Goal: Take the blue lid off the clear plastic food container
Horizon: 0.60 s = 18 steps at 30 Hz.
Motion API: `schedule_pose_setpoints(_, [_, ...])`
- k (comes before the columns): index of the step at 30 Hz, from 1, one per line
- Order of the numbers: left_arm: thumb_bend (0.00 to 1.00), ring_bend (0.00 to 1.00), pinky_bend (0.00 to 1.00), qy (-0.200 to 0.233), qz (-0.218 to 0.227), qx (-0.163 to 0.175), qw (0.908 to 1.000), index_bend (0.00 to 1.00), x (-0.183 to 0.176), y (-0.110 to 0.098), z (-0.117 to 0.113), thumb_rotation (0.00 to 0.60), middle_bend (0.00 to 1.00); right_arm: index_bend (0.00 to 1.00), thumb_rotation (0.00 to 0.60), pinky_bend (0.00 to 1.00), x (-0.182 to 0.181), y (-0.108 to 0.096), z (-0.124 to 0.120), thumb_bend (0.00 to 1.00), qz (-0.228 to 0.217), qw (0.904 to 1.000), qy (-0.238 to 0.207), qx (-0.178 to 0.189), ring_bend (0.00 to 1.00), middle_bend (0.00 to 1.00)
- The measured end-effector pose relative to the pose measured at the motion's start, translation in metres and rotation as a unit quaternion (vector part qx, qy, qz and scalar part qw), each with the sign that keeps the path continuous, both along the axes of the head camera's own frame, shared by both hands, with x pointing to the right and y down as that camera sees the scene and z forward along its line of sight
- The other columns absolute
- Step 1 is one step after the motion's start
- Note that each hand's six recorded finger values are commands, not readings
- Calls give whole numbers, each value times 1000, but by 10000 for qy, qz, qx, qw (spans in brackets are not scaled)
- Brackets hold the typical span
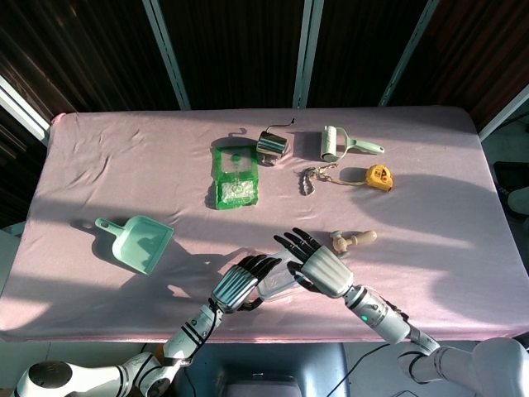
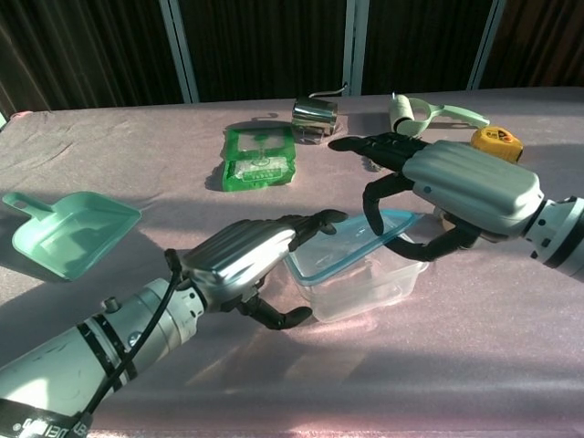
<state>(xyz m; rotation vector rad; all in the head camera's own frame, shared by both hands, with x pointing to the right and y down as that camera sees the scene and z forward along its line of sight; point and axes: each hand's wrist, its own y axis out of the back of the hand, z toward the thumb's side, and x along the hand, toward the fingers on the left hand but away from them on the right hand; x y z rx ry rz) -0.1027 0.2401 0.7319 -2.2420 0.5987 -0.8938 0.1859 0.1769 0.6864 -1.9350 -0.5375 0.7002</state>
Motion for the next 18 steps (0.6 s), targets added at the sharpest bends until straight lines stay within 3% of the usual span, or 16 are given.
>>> schedule_pose_setpoints(5, [289,173,50,40,-34,128,9999,0,-3,-5,-3,600,301,773,600,0,0,-1,-6,576,17,9999,-103,123,0,126])
schedule_pose_setpoints(10, [290,15,1,74,-55,259,9996,0,-6,-9,-5,600,108,777,600,0,0,-3,-9,575,33,9996,-157,217,0,140])
schedule_pose_setpoints(12, [290,0,0,72,-84,346,9993,0,-9,-13,-6,600,49,777,600,0,0,-5,-13,575,64,9993,-204,296,0,142])
schedule_pose_setpoints(18, [289,0,0,-70,-216,553,9982,0,-29,-28,-8,600,33,781,600,0,1,-17,-28,575,276,9960,-382,764,0,153])
